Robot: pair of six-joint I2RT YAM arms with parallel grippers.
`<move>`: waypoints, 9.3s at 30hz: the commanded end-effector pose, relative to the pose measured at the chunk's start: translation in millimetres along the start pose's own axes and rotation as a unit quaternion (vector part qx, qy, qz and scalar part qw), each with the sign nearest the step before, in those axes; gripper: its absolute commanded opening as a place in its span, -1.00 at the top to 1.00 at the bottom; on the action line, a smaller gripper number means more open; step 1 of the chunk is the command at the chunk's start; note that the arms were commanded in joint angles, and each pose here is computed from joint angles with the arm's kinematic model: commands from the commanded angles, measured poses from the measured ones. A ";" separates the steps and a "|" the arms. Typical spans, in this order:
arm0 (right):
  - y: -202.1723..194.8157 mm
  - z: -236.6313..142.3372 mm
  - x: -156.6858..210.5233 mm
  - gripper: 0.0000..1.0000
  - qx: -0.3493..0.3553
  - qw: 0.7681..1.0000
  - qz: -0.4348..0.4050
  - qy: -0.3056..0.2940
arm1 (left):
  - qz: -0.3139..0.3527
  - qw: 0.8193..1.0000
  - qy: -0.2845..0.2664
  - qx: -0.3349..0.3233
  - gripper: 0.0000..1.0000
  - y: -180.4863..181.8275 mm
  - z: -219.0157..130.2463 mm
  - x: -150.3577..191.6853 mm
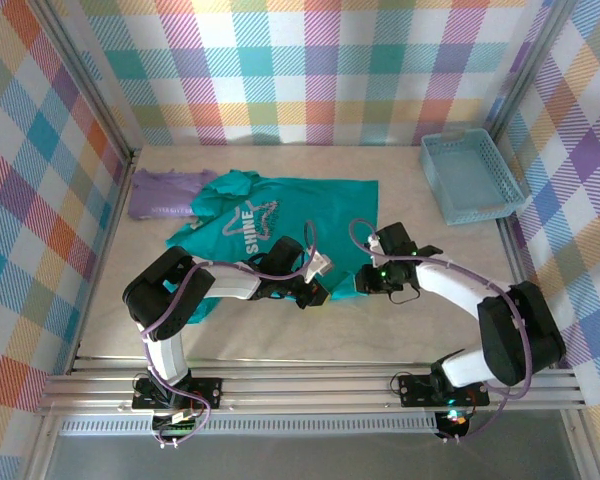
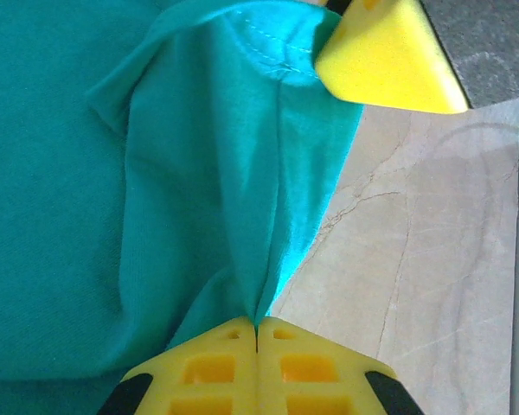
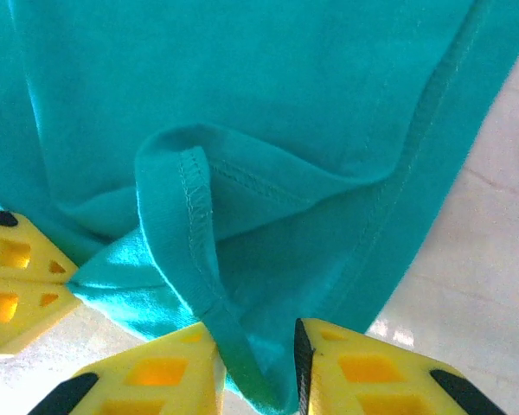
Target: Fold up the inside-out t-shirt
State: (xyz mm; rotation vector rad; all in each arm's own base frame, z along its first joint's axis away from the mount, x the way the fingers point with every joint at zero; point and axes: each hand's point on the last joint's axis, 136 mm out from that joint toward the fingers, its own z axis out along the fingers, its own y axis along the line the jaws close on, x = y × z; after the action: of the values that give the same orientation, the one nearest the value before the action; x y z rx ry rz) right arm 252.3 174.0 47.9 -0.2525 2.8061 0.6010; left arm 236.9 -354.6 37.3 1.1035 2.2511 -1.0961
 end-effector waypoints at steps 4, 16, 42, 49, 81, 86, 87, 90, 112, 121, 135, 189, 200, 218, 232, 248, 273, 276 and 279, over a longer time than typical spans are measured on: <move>14.9 7.5 -15.0 0.62 -0.030 0.999 -0.028 0.005 | 0.015 1.000 -0.001 0.014 1.00 -9.2 0.0 -7.7; 31.6 -39.9 8.5 1.00 -0.172 0.984 0.051 0.004 | 0.016 1.000 0.000 0.016 0.97 -8.8 3.3 -7.2; -17.1 -29.4 21.8 0.32 -0.043 0.993 0.105 -0.026 | 0.017 0.999 -0.034 0.016 0.31 -18.7 -8.4 -22.7; -10.1 -16.3 21.2 0.30 -0.024 0.996 0.085 -0.011 | 0.000 0.996 -0.084 -0.011 0.25 -13.4 -32.5 -41.0; -8.5 -0.2 22.7 0.73 -0.027 0.998 0.052 0.012 | -0.062 0.966 -0.169 -0.184 0.21 22.6 -118.7 -60.9; -9.8 6.1 25.5 0.68 -0.030 0.998 0.053 0.019 | -0.068 0.963 -0.174 -0.197 0.20 25.6 -124.9 -59.0; -10.5 7.8 26.4 0.68 -0.029 0.998 0.053 0.022 | -0.072 0.961 -0.178 -0.201 0.19 26.9 -127.2 -58.9; -10.7 10.9 27.8 0.69 -0.031 0.998 0.054 0.027 | -0.087 0.955 -0.188 -0.214 0.17 31.2 -136.2 -58.2; -81.9 -55.1 -83.3 1.00 -0.017 0.976 0.175 -0.126 | -0.391 0.842 -0.101 -0.357 -0.04 74.7 -227.5 69.6; -82.7 -42.0 -92.0 1.00 -0.032 0.979 0.167 -0.114 | -0.459 0.766 -0.049 -0.447 -0.03 52.6 -239.8 158.4; -65.8 -49.8 -93.9 1.00 -0.073 0.978 0.154 -0.125 | -0.492 0.696 0.007 -0.523 0.05 37.3 -249.0 206.7; 43.8 -420.6 -137.0 1.00 0.011 0.826 -0.033 -0.562 | -0.135 0.660 -0.543 -0.501 1.00 -133.5 -587.7 -133.8; 62.1 -445.6 -164.0 1.00 0.002 0.828 -0.063 -0.558 | -0.151 0.708 -0.442 -0.530 1.00 -65.2 -555.1 -215.6; 64.1 -442.7 -193.1 1.00 0.013 0.828 -0.106 -0.550 | -0.125 0.713 -0.494 -0.481 1.00 -77.4 -580.0 -229.9; 124.5 -537.3 -63.8 1.00 -0.017 0.756 -0.150 -0.637 | -0.044 0.668 -0.611 -0.423 1.00 -221.9 -646.1 -163.2; 61.9 -459.2 -175.2 1.00 0.057 0.808 -0.128 -0.572 | -0.111 0.733 -0.458 -0.490 1.00 -31.3 -547.9 -248.5; -96.2 -102.0 -339.0 -0.10 0.106 0.958 -0.020 -0.267 | -0.231 0.841 -0.246 -0.424 -0.28 248.4 -300.8 -269.0; -82.2 -94.7 -284.4 -0.21 0.072 0.970 0.020 -0.231 | -0.236 0.839 -0.286 -0.400 -0.28 198.8 -321.1 -251.9; -61.7 -79.2 -231.2 -0.25 0.004 0.977 0.059 -0.203 | -0.263 0.842 -0.301 -0.362 -0.28 164.3 -311.7 -214.0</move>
State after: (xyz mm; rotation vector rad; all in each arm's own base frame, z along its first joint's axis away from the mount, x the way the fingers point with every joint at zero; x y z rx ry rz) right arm 503.4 92.0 177.7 -0.0341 2.3936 0.3869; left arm 514.1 -136.1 253.0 -0.1353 2.2764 -0.3501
